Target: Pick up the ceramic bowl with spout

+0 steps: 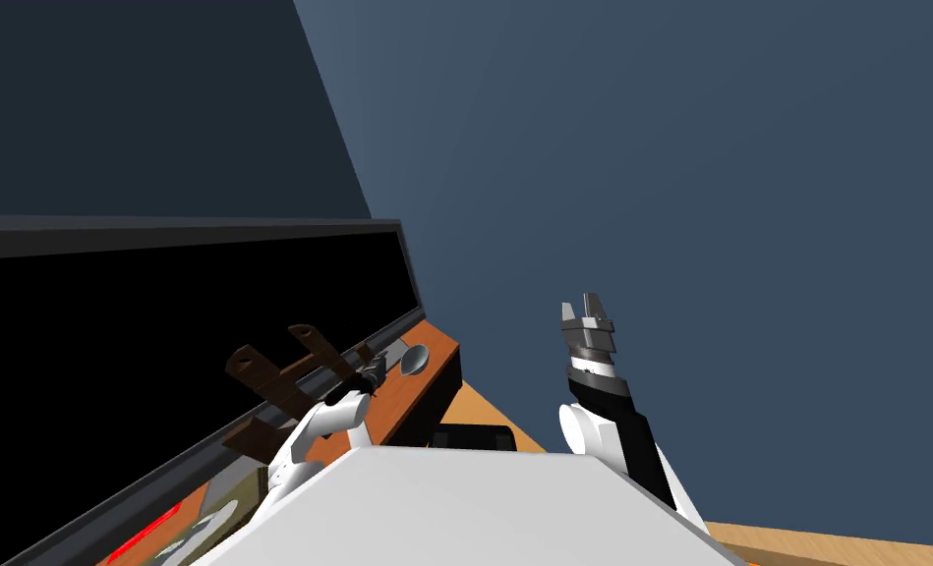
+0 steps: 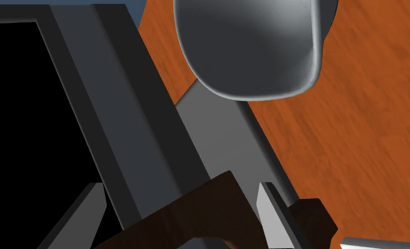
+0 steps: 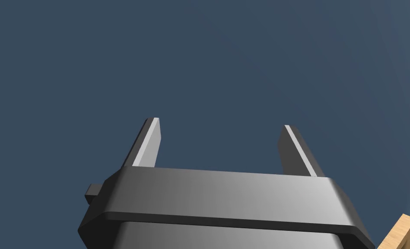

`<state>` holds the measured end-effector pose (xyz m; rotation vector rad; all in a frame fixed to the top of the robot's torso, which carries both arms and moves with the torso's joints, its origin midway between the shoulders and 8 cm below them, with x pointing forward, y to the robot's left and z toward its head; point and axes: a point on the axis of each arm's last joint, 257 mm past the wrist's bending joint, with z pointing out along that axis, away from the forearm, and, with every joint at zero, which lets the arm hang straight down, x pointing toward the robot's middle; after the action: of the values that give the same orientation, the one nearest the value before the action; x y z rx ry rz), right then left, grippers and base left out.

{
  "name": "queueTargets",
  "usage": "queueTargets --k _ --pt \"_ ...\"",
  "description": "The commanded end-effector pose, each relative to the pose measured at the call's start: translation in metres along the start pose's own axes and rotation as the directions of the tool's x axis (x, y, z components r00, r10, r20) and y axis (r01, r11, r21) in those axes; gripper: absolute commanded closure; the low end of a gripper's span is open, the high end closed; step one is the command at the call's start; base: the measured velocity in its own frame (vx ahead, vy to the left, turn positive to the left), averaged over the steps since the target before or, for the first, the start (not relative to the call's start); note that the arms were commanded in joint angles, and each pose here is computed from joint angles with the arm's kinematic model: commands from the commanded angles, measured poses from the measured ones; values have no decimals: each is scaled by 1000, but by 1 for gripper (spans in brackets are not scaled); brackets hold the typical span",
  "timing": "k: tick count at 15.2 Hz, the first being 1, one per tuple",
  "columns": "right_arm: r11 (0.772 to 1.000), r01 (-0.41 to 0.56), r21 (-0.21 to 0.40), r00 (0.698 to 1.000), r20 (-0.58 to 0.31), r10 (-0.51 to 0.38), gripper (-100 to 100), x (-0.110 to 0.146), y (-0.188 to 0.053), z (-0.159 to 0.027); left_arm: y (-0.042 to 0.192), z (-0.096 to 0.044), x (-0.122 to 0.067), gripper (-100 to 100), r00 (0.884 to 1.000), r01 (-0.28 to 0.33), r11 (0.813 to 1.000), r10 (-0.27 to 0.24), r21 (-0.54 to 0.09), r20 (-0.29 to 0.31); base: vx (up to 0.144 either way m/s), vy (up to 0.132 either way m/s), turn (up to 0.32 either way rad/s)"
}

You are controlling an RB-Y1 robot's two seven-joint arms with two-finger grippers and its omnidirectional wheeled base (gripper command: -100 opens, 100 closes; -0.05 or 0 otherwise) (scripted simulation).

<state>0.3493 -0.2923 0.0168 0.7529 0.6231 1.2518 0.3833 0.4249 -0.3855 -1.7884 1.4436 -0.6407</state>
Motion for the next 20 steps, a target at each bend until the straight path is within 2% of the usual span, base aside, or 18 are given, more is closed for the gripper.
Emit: queueTargets --k 1,2,5,8,9,10,11,12,13,14,15,18,20 --pt "1000 0 0 1000 0 0 0 0 0 0 17 3 0 -100 1000 14 998 -14 -55 0 -5 46 -233" --pt "1000 0 0 1000 0 0 0 0 0 0 29 5 0 -100 1000 30 995 -30 -96 -2 -25 41 -193" --pt "1000 0 0 1000 0 0 0 0 0 0 46 6 1 -100 999 45 987 -46 -154 -3 -2 34 -218" --pt "1000 0 0 1000 0 0 0 0 0 0 71 7 5 -100 997 74 969 -77 -237 -6 -13 37 -191" --pt "1000 0 0 1000 0 0 0 0 0 0 72 7 5 -100 997 73 967 -77 -243 -6 19 37 -219" --pt "1000 0 0 1000 0 0 0 0 0 0 83 6 7 -100 996 86 956 -92 -281 -8 -14 28 -171" --pt "1000 0 0 1000 0 0 0 0 0 0 84 6 7 -100 996 86 955 -92 -283 -8 7 34 -165" --pt "1000 0 0 1000 0 0 0 0 0 0 95 5 9 -100 994 97 943 -105 -320 -9 -15 25 -174" --pt "1000 0 0 1000 0 0 0 0 0 0 95 5 9 -100 994 97 943 -105 -320 -9 7 37 -176" --pt "1000 0 0 1000 0 0 0 0 0 0 104 4 12 -100 993 106 930 -118 -353 -11 -7 33 -172" --pt "1000 0 0 1000 0 0 0 0 0 0 104 4 12 -100 993 106 930 -118 -353 -11 -1 34 -137" --pt "1000 0 0 1000 0 0 0 0 0 0 127 0 19 -100 989 128 895 -148 -428 -15 -2 34 -202" --pt "1000 0 0 1000 0 0 0 0 0 0 136 -2 23 -100 987 135 878 -161 -459 -16 5 39 -187"
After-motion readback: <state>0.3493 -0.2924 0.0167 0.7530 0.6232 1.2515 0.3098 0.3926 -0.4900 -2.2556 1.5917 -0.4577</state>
